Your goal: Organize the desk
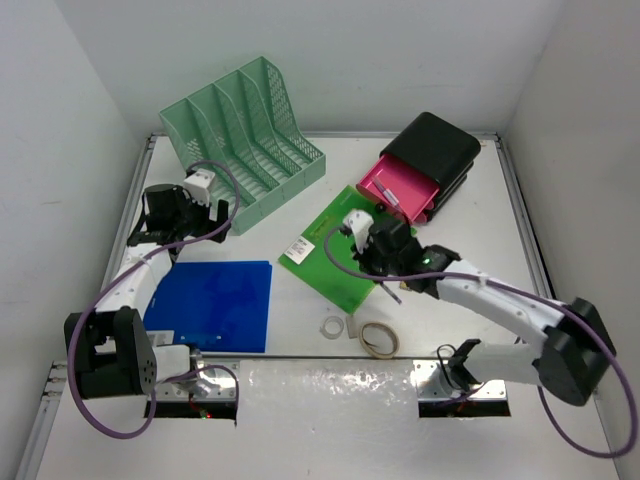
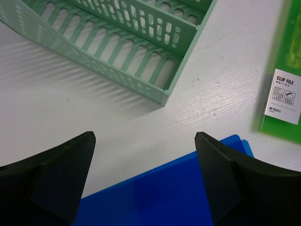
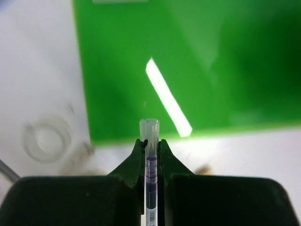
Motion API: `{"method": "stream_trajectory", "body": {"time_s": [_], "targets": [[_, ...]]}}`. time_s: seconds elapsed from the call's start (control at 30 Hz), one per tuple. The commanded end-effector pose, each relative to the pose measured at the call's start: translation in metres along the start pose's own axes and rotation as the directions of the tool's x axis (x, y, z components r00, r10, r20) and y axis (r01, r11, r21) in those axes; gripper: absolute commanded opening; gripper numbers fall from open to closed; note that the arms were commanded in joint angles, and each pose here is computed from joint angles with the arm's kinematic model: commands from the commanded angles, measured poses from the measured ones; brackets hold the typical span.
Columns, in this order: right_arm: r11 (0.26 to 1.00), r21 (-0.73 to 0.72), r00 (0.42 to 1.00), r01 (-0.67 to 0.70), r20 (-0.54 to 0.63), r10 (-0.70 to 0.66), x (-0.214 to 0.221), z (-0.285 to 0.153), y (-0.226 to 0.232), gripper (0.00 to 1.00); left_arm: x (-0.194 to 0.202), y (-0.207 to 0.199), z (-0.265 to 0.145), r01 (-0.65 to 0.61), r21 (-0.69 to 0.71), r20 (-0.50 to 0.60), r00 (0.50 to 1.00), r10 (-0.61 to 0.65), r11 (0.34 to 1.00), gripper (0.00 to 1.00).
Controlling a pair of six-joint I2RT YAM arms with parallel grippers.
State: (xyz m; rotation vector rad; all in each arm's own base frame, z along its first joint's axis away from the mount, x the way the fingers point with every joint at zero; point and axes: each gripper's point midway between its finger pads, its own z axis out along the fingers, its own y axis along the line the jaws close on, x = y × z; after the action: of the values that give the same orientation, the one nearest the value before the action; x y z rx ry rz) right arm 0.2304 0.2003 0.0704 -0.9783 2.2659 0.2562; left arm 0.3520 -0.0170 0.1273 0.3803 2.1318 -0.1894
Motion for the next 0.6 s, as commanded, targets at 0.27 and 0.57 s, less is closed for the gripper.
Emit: {"method": "stream_trajectory", "body": {"time_s": [0.27, 0.57], "targets": [[0.832, 0.486, 0.870, 0.267, 0.250, -0.425, -0.220, -0.092, -0.120, 0.00, -0.022, 0.006, -0.002, -0.030, -0.016, 0.053, 0.998, 0.031, 0.999, 0.86], [0.881, 0.401, 0.944, 0.253, 0.098, -0.315, -0.208, -0.016, -0.214, 0.00, -0.021, 0.007, -0.002, -0.034, -0.022, 0.050, 0.998, 0.035, 0.999, 0.85]]}}
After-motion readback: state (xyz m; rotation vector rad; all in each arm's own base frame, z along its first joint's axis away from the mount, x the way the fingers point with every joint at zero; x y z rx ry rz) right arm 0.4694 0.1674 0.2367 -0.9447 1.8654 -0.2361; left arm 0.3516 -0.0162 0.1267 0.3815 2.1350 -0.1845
